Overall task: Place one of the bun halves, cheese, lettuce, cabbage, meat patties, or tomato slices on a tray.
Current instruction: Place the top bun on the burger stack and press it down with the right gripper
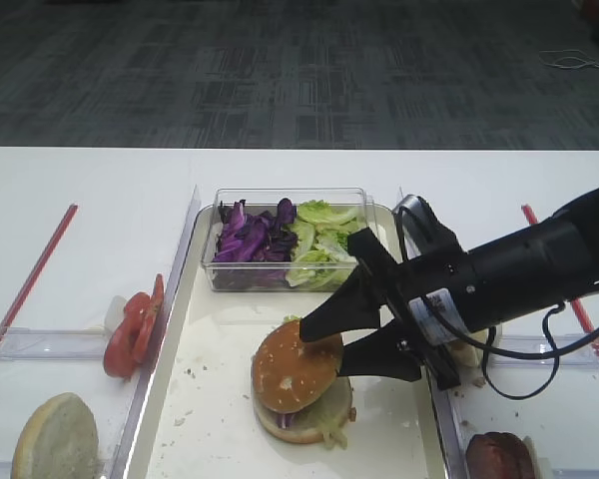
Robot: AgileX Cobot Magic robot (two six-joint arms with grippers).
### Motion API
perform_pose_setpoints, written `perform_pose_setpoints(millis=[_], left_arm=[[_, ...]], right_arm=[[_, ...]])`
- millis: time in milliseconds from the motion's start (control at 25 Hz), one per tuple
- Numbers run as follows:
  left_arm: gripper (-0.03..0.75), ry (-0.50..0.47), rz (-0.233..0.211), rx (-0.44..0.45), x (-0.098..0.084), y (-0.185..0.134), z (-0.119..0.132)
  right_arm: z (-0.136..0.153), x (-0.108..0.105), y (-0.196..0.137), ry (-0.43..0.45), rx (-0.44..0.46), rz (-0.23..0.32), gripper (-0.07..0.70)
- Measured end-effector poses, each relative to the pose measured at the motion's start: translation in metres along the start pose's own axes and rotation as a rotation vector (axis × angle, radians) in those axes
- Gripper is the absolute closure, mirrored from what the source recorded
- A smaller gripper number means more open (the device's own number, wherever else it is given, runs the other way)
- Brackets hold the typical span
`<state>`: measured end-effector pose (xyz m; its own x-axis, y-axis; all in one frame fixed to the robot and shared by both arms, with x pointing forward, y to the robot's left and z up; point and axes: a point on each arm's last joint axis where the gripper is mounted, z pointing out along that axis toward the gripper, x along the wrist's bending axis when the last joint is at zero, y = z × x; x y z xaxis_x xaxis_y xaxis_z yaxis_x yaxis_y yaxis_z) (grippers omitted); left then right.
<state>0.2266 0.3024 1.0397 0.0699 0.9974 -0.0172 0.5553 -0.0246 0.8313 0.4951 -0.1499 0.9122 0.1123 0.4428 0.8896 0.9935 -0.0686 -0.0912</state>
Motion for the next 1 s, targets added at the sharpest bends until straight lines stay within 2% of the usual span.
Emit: perform_pose_setpoints(millis=[280, 1000], left_arm=[[0.294, 0.0, 0.0, 0.0, 0.0, 0.0, 0.0], [0.294, 0.0, 0.0, 0.0, 0.0, 0.0, 0.0]], right_arm=[[-0.003, 0.006, -0.001, 0.006, -0.011, -0.008, 0.251], [-0.016, 0.017, -0.006, -0.085, -0.04, -0.058, 0.251]])
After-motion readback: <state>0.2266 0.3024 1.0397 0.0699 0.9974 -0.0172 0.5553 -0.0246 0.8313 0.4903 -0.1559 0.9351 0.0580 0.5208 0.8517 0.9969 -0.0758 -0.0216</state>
